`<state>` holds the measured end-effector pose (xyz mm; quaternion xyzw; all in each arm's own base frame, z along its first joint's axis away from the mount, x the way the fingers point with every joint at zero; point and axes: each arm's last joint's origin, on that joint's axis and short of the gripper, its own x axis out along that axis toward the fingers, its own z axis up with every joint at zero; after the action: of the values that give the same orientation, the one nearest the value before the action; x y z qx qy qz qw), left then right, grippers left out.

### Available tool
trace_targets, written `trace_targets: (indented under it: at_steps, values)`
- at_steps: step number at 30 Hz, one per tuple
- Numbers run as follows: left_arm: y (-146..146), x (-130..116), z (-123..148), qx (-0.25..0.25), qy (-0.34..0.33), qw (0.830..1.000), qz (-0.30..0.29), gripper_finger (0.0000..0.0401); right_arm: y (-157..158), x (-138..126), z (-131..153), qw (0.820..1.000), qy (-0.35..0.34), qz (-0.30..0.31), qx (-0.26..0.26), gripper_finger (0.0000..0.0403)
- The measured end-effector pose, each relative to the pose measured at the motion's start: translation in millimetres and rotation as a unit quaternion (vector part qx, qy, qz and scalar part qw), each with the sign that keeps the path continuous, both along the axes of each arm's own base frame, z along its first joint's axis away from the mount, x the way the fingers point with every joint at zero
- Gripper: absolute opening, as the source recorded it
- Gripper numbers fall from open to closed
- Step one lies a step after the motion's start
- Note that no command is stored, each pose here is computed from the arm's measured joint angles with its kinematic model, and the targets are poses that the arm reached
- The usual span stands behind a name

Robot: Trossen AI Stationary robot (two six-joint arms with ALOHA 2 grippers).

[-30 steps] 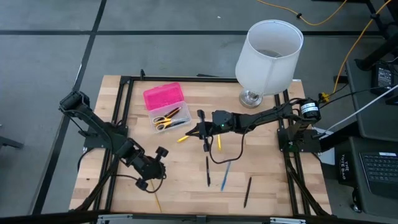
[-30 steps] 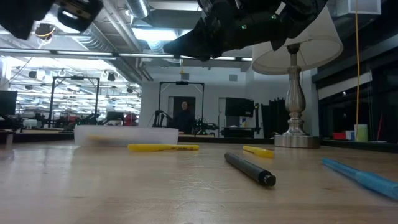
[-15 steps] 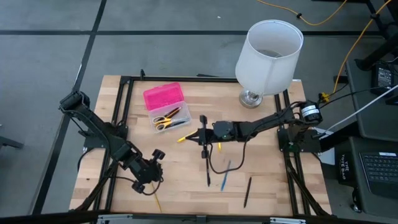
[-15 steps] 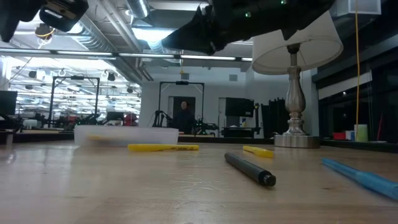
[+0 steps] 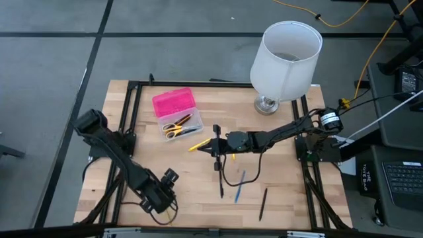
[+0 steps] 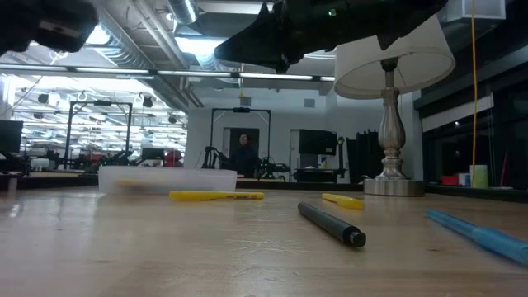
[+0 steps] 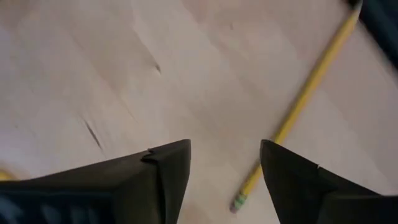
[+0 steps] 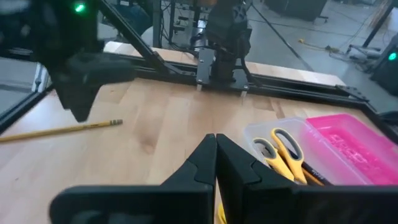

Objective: Pick & place school supplies into a supply box
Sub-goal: Put the yellow pencil into the pink supply box

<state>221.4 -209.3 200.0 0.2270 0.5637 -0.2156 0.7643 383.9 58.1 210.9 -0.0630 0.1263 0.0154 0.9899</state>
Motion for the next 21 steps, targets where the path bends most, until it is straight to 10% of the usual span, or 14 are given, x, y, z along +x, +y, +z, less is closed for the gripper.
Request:
trace_targets:
  at_steps: [21]
  values:
    - [-39, 2, -52, 0.042, 0.052, 0.996, -0.065, 0.0184, 20, -3, 3, 1.000, -0.014, 0.026, 0.003, 0.0011]
